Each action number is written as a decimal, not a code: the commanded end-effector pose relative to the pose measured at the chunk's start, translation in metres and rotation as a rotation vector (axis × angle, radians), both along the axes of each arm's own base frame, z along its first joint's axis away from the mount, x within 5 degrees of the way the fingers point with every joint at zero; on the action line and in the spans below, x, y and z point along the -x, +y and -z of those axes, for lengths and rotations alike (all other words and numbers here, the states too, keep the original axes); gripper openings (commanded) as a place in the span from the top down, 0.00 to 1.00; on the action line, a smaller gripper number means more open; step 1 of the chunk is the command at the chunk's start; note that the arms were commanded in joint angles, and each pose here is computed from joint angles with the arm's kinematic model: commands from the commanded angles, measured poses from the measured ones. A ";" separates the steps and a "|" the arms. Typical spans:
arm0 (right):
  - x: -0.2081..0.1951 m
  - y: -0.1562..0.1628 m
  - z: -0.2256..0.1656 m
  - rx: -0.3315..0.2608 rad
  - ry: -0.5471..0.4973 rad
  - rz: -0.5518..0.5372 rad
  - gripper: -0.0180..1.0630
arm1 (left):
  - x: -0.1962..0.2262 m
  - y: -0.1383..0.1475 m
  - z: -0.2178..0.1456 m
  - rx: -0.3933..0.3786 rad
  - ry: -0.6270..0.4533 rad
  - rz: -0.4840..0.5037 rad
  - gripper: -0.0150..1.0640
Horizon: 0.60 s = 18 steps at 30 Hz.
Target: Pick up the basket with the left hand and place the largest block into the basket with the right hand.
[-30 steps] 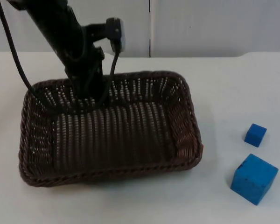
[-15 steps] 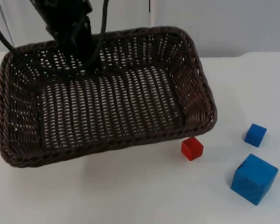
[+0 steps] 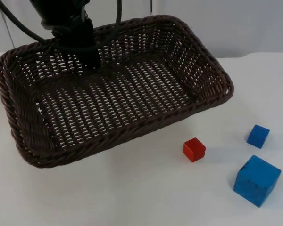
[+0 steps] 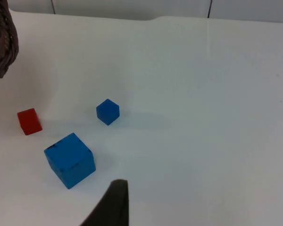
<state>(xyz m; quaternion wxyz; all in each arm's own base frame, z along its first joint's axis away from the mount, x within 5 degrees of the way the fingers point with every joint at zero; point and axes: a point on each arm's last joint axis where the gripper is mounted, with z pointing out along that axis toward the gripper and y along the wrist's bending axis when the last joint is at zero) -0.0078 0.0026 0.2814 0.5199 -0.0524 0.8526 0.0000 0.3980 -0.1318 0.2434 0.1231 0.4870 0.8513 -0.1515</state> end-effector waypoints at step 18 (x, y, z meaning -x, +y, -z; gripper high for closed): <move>0.000 0.000 0.001 0.003 -0.002 0.000 0.01 | 0.005 -0.001 -0.013 0.045 0.091 -0.241 0.99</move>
